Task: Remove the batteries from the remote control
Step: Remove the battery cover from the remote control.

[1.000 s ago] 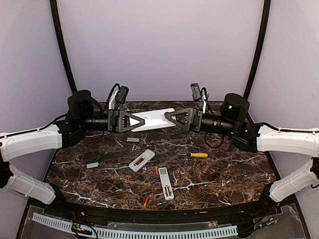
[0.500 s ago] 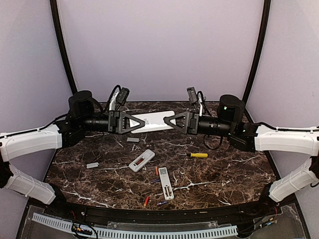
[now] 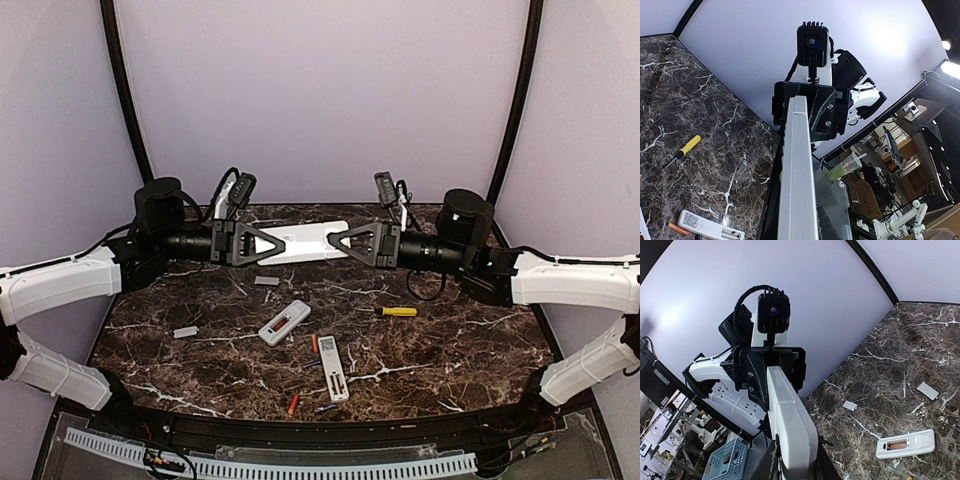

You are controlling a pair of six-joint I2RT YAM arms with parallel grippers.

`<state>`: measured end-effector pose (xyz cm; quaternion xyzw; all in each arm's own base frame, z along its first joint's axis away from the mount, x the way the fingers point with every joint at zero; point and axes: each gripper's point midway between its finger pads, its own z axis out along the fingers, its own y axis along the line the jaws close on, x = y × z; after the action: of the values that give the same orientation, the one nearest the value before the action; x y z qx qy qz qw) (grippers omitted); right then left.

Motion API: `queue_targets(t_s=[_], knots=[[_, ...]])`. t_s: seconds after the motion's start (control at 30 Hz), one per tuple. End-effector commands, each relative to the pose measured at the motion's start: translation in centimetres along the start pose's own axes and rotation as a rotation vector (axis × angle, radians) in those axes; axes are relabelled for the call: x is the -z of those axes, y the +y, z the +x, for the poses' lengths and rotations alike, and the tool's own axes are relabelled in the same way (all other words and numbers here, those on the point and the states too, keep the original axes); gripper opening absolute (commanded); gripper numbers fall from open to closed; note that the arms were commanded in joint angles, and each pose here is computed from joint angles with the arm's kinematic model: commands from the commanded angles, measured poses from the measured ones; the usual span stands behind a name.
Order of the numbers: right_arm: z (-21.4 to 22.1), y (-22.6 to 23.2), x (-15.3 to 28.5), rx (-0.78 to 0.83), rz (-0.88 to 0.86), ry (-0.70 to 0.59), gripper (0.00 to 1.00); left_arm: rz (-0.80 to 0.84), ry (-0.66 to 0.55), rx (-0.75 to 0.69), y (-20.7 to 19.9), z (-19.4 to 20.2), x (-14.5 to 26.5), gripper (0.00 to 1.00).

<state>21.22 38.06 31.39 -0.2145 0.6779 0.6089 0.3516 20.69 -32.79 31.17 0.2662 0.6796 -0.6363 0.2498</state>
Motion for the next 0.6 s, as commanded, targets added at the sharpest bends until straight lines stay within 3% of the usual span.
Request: queue_targets(t_s=[0.0, 0.13, 0.37, 0.5, 0.57], knots=[[-0.5, -2.2, 0.6, -0.021, 0.075, -0.043, 0.10, 0.062, -0.016, -0.075, -3.0, -1.4, 0.9, 0.00], [-0.5, -2.3, 0.9, -0.027, 0.070, -0.044, 0.12, 0.062, -0.015, -0.073, -3.1, -1.5, 1.0, 0.00], [-0.1, -3.5, 1.2, -0.065, 0.105, -0.044, 0.33, 0.055, -0.018, -0.062, -2.9, -1.5, 1.0, 0.00], [0.1, -4.0, 1.4, -0.081, 0.119, -0.043, 0.35, 0.053, -0.019, -0.060, -2.8, -1.5, 1.2, 0.00], [0.1, -4.1, 1.4, -0.081, 0.118, -0.042, 0.29, 0.050, -0.021, -0.058, -2.7, -1.5, 1.2, 0.00]])
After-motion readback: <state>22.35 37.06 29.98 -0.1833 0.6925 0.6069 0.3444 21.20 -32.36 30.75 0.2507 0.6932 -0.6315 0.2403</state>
